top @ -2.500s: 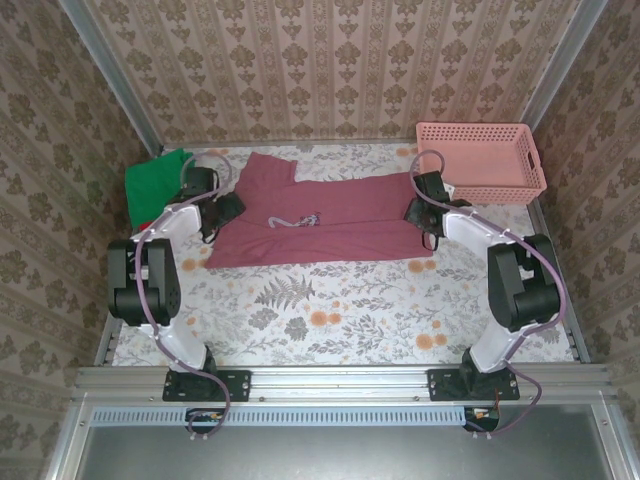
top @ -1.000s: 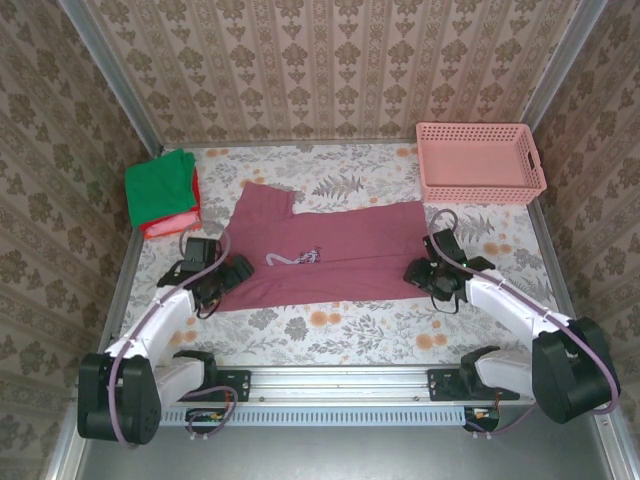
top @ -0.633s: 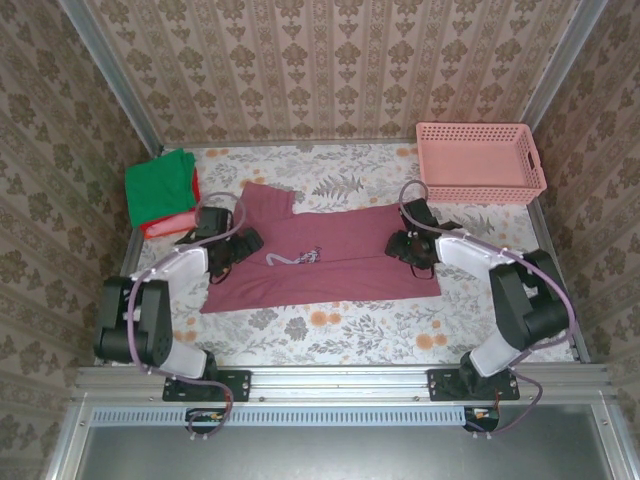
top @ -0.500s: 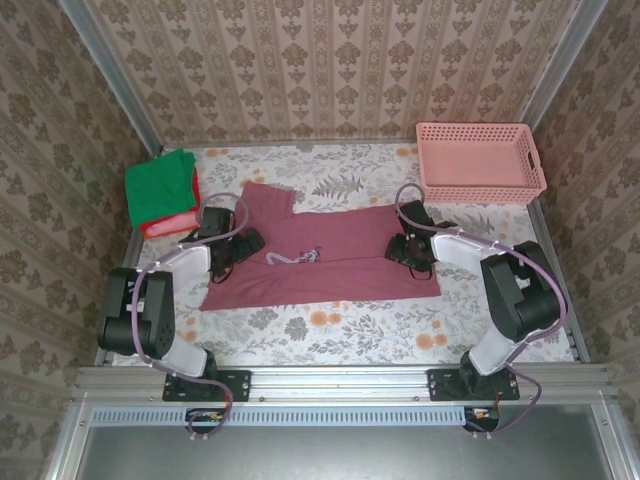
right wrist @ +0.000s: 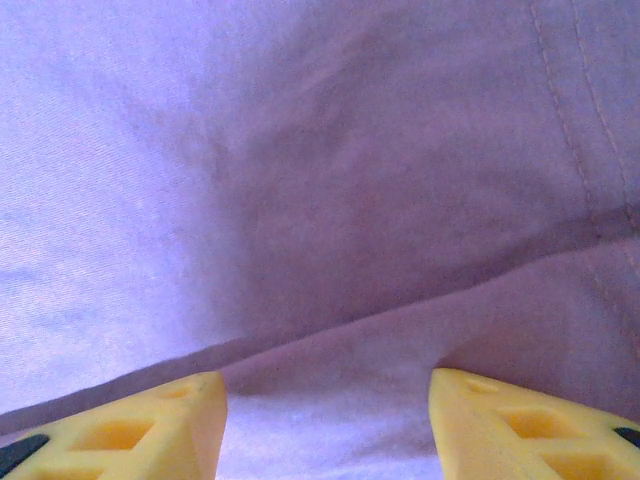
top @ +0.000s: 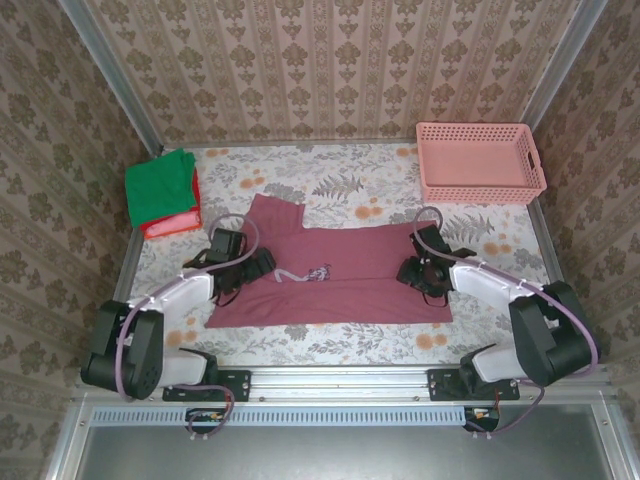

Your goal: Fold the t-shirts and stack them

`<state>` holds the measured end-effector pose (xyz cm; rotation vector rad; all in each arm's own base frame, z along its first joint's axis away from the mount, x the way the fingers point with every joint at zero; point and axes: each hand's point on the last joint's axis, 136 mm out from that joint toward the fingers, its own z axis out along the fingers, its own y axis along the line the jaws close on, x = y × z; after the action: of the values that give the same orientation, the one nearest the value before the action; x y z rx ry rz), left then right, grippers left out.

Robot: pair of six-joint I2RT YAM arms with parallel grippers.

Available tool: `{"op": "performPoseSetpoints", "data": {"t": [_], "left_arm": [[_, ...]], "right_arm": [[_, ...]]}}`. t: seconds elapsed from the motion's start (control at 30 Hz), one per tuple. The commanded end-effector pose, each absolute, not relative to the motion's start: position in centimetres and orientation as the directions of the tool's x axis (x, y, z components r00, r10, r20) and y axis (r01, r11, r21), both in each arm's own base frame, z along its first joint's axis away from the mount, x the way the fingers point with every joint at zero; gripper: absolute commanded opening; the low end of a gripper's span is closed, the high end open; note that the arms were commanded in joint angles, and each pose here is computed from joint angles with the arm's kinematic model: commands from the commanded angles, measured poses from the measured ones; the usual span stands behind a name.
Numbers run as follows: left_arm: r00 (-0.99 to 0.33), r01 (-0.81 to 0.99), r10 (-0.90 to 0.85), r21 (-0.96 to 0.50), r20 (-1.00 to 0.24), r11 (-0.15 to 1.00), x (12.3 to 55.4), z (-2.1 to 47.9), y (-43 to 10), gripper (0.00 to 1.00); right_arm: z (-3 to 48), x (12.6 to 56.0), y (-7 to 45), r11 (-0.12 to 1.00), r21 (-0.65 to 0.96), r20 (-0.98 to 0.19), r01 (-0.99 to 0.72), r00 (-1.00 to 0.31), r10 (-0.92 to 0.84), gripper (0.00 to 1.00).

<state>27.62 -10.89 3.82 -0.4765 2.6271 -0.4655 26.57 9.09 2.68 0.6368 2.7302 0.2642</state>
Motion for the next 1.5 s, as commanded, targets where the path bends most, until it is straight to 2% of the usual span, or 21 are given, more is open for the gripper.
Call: {"op": "performPoseSetpoints", "data": {"t": [0.0,0.13,0.3,0.43,0.6,0.77,0.93,1.2,1.37,1.47], "left_arm": [[-0.856,-0.281,-0.381,-0.305,-0.348,0.91,27.0,4.9,-9.4,1.0],[-0.834,-0.22,-0.322,-0.266,-0.448,0.939,31.2,8.1,-8.8,1.0],[-0.846,-0.058,-0.143,-0.179,-0.514,0.982,37.0,9.0,-8.7,0.99],[-0.881,0.079,0.015,-0.115,-0.473,0.99,40.6,7.7,-8.8,0.91],[-0.891,0.224,0.157,-0.109,-0.426,0.969,43.2,6.1,-9.8,0.75],[-0.883,0.329,0.267,-0.102,-0.385,0.939,44.7,4.8,-10.4,0.63],[-0.898,0.345,0.295,-0.108,-0.327,0.932,45.3,3.4,-9.8,0.45],[-0.92,0.317,0.286,-0.079,-0.267,0.945,44.3,2.2,-8.8,0.44],[-0.921,0.324,0.287,-0.107,-0.264,0.94,44.3,1.7,-9.5,0.2],[-0.92,0.322,0.287,-0.097,-0.268,0.942,44.5,1.6,-9.3,0.13]], "right_arm": [[5.1,27.3,8.9,0.896,0.245,-0.319,0.371,-0.842,0.436,0.57],[8.4,30.7,9.4,0.914,0.263,-0.419,0.309,-0.817,0.396,0.57],[9.8,33.8,9.8,0.921,0.264,-0.467,0.286,-0.798,0.382,0.57],[9.9,34.7,10.4,0.914,0.287,-0.465,0.286,-0.793,0.394,0.57],[9.3,34.1,9.9,0.914,0.276,-0.46,0.299,-0.794,0.398,0.57],[8.9,33.3,9.3,0.911,0.268,-0.455,0.312,-0.793,0.405,0.57],[8.1,32.6,8.8,0.908,0.255,-0.442,0.332,-0.796,0.415,0.57],[9.0,32.6,8.1,0.899,0.269,-0.462,0.346,-0.772,0.436,0.57],[9.4,33.7,7.0,0.899,0.246,-0.494,0.362,-0.751,0.438,0.57],[9.7,35.1,5.4,0.9,0.193,-0.527,0.391,-0.732,0.431,0.57]]}}
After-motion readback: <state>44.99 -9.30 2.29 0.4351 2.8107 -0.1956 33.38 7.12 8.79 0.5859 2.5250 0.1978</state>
